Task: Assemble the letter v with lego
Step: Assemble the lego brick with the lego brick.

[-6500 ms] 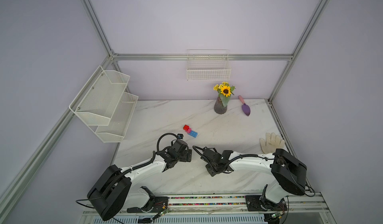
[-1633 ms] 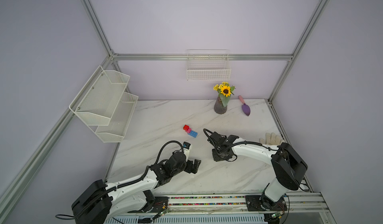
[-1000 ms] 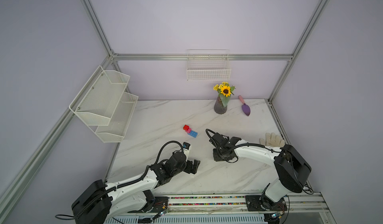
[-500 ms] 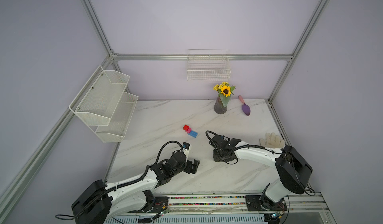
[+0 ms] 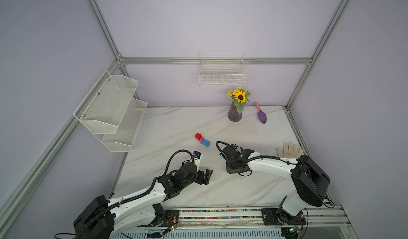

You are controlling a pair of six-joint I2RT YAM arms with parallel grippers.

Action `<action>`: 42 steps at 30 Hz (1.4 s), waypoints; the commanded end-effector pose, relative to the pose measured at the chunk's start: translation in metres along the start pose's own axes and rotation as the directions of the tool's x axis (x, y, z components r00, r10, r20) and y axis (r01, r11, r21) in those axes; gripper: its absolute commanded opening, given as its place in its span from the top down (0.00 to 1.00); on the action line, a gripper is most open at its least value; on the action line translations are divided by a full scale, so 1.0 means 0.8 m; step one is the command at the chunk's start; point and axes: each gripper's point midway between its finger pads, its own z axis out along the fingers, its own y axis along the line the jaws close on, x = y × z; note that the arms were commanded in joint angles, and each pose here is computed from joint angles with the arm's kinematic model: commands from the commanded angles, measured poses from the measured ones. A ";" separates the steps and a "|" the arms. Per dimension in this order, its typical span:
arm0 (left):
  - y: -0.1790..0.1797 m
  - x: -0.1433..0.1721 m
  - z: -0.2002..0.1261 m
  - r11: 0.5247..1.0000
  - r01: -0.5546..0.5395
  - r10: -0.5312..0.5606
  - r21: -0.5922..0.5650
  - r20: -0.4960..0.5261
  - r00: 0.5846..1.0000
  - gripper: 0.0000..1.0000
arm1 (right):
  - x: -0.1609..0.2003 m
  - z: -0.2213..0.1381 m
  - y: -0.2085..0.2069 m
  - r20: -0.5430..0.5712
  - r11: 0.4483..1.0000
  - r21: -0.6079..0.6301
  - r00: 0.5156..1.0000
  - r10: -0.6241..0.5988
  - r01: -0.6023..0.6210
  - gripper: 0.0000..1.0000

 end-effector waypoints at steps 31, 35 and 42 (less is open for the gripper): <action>0.015 -0.027 -0.023 0.993 0.086 -0.079 -0.077 0.095 0.992 0.00 | 0.046 0.084 0.028 -0.279 0.877 -0.058 0.836 -0.473 0.477 0.94; 0.017 -0.029 -0.025 0.992 0.086 -0.077 -0.088 0.097 0.992 0.00 | 0.055 0.089 0.028 -0.289 0.869 -0.088 0.822 -0.490 0.487 0.94; 0.018 -0.032 -0.027 0.991 0.092 -0.081 -0.096 0.107 0.991 0.00 | 0.073 0.086 0.019 -0.357 0.937 -0.045 0.870 -0.339 0.347 0.93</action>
